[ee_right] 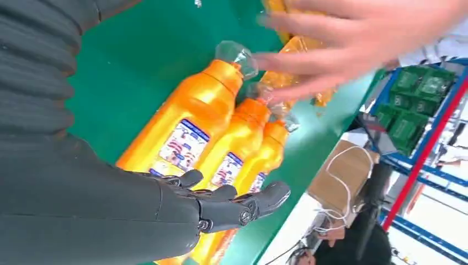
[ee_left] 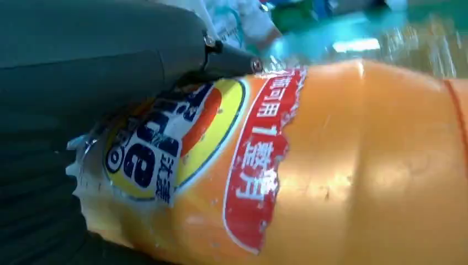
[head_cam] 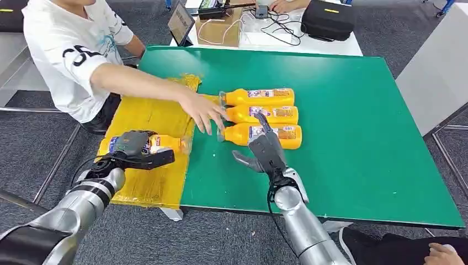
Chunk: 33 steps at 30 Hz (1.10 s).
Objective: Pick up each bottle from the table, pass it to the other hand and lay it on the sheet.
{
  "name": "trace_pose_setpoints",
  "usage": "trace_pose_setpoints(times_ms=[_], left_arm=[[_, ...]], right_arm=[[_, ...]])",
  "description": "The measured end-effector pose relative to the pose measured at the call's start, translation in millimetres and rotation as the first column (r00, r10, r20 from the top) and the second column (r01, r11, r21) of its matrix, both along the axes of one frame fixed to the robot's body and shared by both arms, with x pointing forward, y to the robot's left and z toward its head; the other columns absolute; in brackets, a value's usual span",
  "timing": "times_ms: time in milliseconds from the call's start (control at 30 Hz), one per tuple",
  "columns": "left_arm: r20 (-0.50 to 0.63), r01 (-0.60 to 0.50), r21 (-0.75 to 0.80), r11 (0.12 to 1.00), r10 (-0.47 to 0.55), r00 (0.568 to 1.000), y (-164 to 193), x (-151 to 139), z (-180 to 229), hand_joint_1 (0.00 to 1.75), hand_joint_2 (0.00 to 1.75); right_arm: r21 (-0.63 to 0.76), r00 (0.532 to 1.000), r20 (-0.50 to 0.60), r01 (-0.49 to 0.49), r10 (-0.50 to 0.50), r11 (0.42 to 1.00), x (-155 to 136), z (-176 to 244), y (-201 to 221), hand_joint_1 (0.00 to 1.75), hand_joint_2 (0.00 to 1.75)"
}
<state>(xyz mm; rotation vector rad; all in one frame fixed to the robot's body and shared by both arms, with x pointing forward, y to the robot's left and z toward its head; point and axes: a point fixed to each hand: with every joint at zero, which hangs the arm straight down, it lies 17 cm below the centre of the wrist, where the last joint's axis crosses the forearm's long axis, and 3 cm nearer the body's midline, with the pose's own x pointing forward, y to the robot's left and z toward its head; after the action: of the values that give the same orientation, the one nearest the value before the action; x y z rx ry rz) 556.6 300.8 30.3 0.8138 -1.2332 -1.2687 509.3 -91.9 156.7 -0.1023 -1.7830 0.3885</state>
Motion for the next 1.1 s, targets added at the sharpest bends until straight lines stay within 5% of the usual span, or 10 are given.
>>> trace_pose_setpoints(times_ms=[100,133,167,200,367,800,833,933,967,1100], left_arm=[[-0.082,0.062,0.038,0.997,-0.058,0.995,4,-4,-10,1.75,1.75],[-0.105,0.083,0.044,0.996,-0.078,0.991,4,-6,-12,1.45,1.75],[-0.124,0.097,0.045,0.994,-0.091,0.988,4,-7,-14,0.14,1.75],[-0.141,0.107,0.043,0.993,-0.1,0.985,5,-8,-15,0.0,1.75],[-0.144,0.119,0.046,0.992,-0.111,0.983,8,-9,-16,0.0,1.75],[0.052,0.168,-0.002,0.986,-0.168,0.984,-4,-13,0,0.0,1.75],[0.068,0.175,-0.012,0.985,-0.174,0.982,-5,-16,0,0.0,0.0],[0.136,0.191,-0.09,0.978,-0.178,0.975,-11,-22,6,0.0,0.0],[0.154,0.192,-0.128,0.973,-0.172,0.973,-13,-24,8,0.0,1.75],[0.206,0.155,-0.398,0.904,-0.077,0.975,-17,-29,23,0.0,1.75]], right_arm=[[-0.005,1.0,0.011,-0.021,0.021,1.0,1,6,5,0.0,1.75],[-0.008,0.999,0.015,-0.028,0.028,1.0,1,8,7,0.0,1.75],[-0.009,0.999,0.018,-0.034,0.034,0.999,1,9,9,0.0,1.75],[-0.011,0.999,0.02,-0.039,0.039,0.999,1,10,11,0.0,1.75],[-0.017,0.998,0.031,-0.06,0.061,0.998,1,13,18,0.0,1.75],[-0.053,0.996,0.023,-0.091,0.092,0.994,-1,7,26,0.0,1.75],[-0.059,0.995,0.022,-0.091,0.092,0.994,0,6,26,0.0,1.75],[-0.079,0.995,0.013,-0.093,0.094,0.993,1,3,26,0.0,1.75],[-0.089,0.995,0.009,-0.095,0.096,0.992,1,1,26,0.0,1.75],[-0.168,0.995,-0.005,-0.102,0.103,0.98,-2,-13,28,0.0,1.75]])
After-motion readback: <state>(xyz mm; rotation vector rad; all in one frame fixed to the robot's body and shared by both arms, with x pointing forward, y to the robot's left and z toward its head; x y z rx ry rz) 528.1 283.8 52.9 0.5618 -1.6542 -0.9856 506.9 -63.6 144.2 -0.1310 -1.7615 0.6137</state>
